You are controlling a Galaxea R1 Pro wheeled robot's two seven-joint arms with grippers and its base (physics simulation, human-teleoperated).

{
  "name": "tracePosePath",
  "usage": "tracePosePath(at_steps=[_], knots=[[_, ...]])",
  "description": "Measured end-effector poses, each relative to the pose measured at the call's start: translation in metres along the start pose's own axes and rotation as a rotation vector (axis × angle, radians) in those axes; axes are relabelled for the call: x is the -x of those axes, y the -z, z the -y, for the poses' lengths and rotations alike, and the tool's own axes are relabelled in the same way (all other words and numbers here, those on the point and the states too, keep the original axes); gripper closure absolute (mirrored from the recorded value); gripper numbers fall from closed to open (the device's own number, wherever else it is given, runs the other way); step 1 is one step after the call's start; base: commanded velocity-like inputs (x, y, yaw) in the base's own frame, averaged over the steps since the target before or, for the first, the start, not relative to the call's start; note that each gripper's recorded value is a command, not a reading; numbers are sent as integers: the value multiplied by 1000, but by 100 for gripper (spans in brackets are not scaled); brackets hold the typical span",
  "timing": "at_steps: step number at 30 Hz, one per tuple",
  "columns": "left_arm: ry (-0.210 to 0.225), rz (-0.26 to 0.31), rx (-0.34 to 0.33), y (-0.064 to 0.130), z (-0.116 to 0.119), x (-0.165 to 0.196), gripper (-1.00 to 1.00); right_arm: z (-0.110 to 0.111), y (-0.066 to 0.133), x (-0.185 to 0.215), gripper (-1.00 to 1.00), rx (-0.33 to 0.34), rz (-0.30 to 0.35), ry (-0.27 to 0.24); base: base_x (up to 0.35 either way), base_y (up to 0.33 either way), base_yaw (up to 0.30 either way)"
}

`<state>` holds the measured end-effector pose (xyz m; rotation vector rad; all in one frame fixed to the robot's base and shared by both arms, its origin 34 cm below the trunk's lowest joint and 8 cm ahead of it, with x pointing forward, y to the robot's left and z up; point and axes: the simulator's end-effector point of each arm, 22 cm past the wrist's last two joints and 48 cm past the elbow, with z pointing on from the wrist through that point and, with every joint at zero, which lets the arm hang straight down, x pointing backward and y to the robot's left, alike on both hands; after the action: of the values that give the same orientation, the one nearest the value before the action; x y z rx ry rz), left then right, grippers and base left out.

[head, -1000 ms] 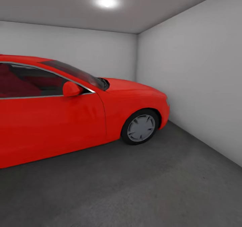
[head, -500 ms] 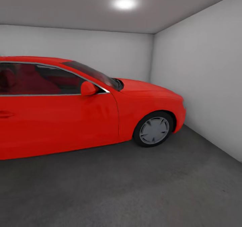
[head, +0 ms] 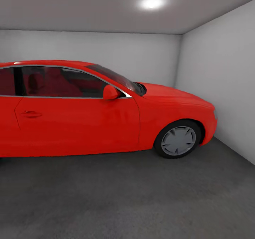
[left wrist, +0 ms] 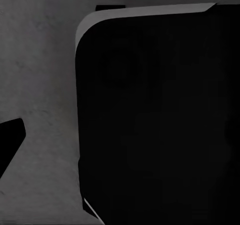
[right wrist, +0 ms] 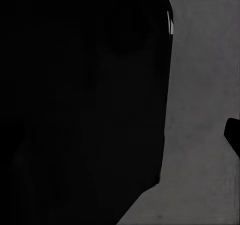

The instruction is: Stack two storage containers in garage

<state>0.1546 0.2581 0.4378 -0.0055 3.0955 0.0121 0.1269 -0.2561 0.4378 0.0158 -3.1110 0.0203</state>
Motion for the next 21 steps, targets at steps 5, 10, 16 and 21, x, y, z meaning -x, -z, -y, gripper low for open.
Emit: tracePosePath(at_steps=[5,10,16,21], knots=[[0,-1,0,0,0,0,-100,0,0,0,-100,0,-1,-1,0,0,300],[0,0,0,0,0,0,-100,1,0,0,-100,-1,-1,-4,0,0,300],[0,-1,0,0,0,0,-100,0,0,3,-100,0,13,-2,0,0,300],[0,0,0,0,0,0,-100,1,0,7,-100,-1,35,-3,0,0,300]])
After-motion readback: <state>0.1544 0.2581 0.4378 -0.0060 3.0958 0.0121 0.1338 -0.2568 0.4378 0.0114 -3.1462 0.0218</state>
